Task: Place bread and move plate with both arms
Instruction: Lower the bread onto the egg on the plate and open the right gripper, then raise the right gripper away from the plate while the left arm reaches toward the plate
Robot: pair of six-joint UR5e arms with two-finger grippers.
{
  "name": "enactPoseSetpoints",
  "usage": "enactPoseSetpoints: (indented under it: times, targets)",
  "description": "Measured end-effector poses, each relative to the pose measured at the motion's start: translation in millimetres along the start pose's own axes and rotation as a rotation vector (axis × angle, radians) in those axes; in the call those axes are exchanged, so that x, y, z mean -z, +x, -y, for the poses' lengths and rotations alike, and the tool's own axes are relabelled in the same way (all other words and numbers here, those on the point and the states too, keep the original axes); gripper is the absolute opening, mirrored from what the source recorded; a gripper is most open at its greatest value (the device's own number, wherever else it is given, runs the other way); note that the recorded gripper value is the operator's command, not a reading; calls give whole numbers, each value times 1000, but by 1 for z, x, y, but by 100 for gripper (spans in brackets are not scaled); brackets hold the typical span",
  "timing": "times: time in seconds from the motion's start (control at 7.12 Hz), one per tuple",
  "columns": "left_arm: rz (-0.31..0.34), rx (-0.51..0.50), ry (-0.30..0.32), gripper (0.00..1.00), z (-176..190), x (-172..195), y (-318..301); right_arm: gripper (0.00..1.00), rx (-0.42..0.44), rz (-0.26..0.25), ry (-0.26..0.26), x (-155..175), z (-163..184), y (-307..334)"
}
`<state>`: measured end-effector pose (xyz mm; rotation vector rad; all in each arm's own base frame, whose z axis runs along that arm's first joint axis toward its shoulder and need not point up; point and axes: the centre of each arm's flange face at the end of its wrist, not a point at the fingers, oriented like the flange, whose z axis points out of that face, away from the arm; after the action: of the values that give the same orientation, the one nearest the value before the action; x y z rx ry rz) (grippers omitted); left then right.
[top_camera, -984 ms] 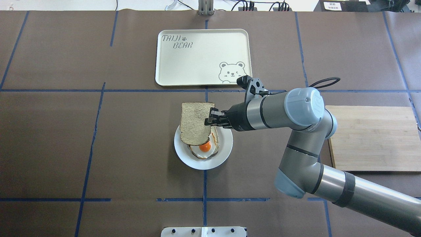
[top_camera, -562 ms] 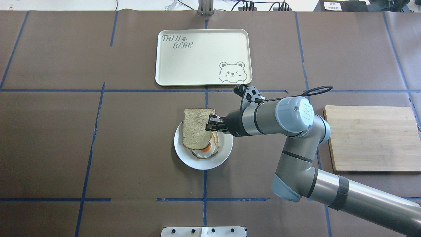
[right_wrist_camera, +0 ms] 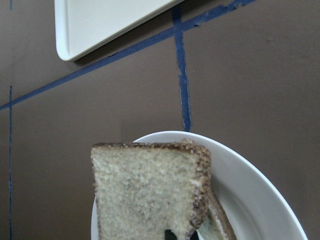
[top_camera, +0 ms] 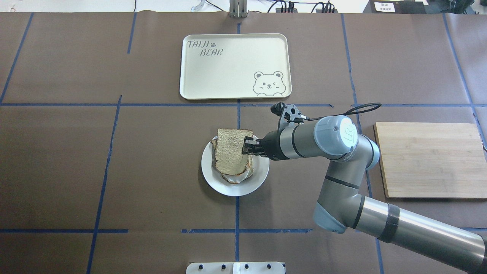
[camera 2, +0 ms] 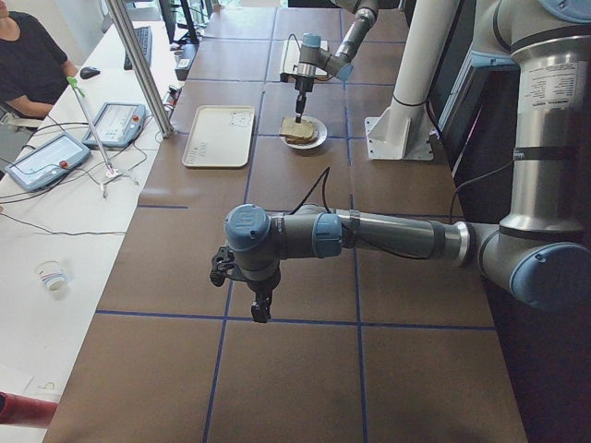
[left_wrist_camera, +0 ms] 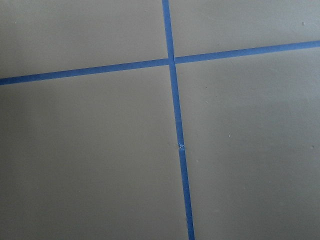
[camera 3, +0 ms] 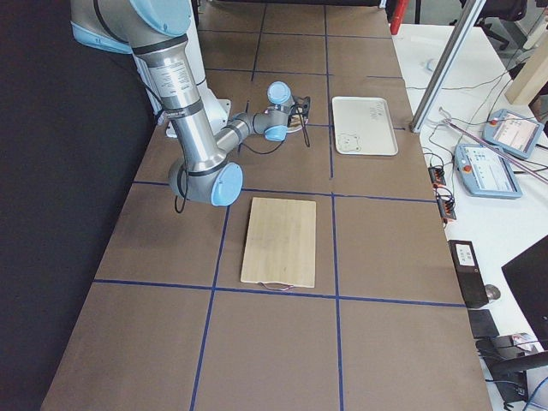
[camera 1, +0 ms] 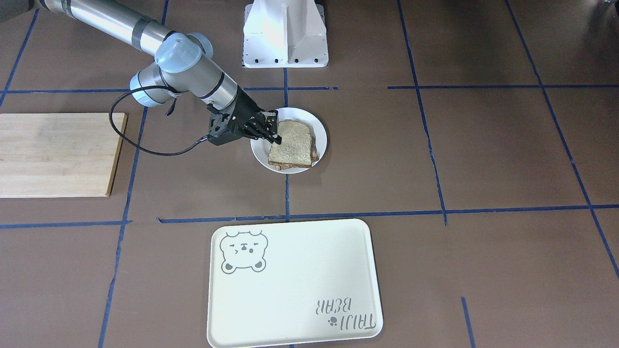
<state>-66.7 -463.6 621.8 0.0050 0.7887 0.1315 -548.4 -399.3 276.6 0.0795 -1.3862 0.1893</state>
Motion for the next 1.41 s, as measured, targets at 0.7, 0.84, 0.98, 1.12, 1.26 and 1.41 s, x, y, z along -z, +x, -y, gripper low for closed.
enactPoseSetpoints:
  times: [0.7, 0.84, 0.98, 1.12, 1.26, 1.41]
  targets:
    - [2, 3, 9, 100, 4, 4, 5, 100, -4, 34, 5, 18, 5, -12]
    - [4, 23, 29, 100, 10, 13, 14, 100, -8, 37, 15, 30, 23, -13]
    - [-6, 47, 57, 100, 18, 21, 29, 100, -16, 34, 23, 46, 45, -11]
    - [-45, 55, 97, 100, 30, 24, 54, 100, -29, 17, 38, 66, 75, -5]
    - [-97, 57, 144, 100, 41, 21, 85, 100, -36, -19, 68, 90, 110, 3]
    - [-147, 73, 190, 100, 50, 12, 121, 100, -1, -78, 107, 117, 146, 12]
